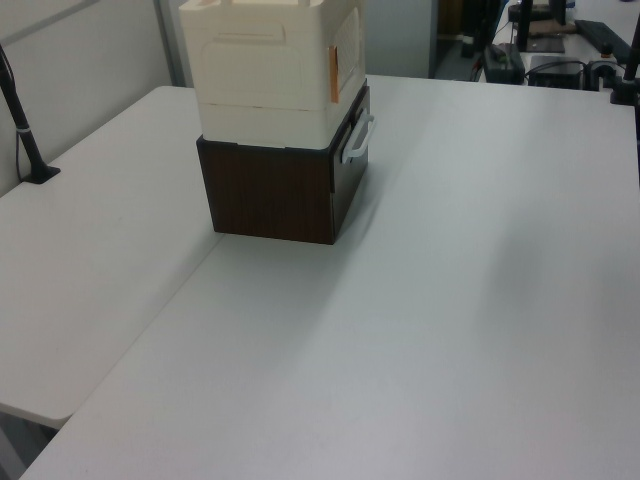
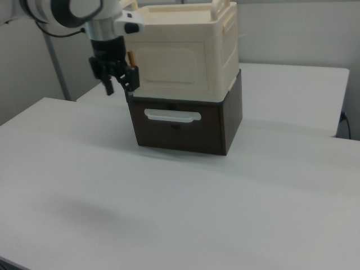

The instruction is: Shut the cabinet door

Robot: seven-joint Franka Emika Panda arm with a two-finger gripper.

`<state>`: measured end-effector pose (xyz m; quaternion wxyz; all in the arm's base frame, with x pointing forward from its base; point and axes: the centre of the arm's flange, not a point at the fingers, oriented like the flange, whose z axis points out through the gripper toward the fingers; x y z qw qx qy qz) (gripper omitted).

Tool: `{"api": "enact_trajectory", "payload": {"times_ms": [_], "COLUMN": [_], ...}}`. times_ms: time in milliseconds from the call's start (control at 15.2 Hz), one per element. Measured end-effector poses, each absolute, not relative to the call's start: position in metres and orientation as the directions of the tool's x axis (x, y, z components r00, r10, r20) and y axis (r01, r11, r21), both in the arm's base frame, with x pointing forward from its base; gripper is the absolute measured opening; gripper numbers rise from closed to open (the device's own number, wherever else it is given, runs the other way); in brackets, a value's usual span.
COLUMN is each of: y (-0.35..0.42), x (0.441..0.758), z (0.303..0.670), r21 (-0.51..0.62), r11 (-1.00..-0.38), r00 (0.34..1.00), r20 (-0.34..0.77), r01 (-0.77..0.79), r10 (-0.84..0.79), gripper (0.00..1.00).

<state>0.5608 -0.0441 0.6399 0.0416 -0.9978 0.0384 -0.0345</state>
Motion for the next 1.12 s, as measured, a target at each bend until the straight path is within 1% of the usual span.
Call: {"api": "enact_trajectory", "payload": {"times_ms": [66, 131, 197, 329, 460, 657, 1118], "y": [-0.038, -0.034, -0.034, -0.040, -0.049, -0.056, -0.058], "x": [0.556, 0.552, 0.547, 0.538, 0.534, 0.538, 0.543], "z": [0.644, 0.650, 0.656, 0.666, 0.668, 0.665, 0.656], "r21": [-0.069, -0.061, -0.057, -0.060, -0.061, -0.057, -0.056], "r11": [-0.996, -0.997, -0.997, -0.997, -0.998, -0.998, -0.998], "r00": [0.996, 0.996, 0.996, 0.995, 0.995, 0.993, 0.994], "r20": [0.060, 0.062, 0.070, 0.085, 0.092, 0.114, 0.104], "r01": [-0.061, -0.052, -0.049, -0.048, -0.033, -0.028, -0.034], "r10": [-0.065, -0.056, -0.053, -0.053, -0.039, -0.035, -0.039], "gripper": [0.86, 0.94, 1.00, 1.00, 1.00, 1.00, 1.00]}}
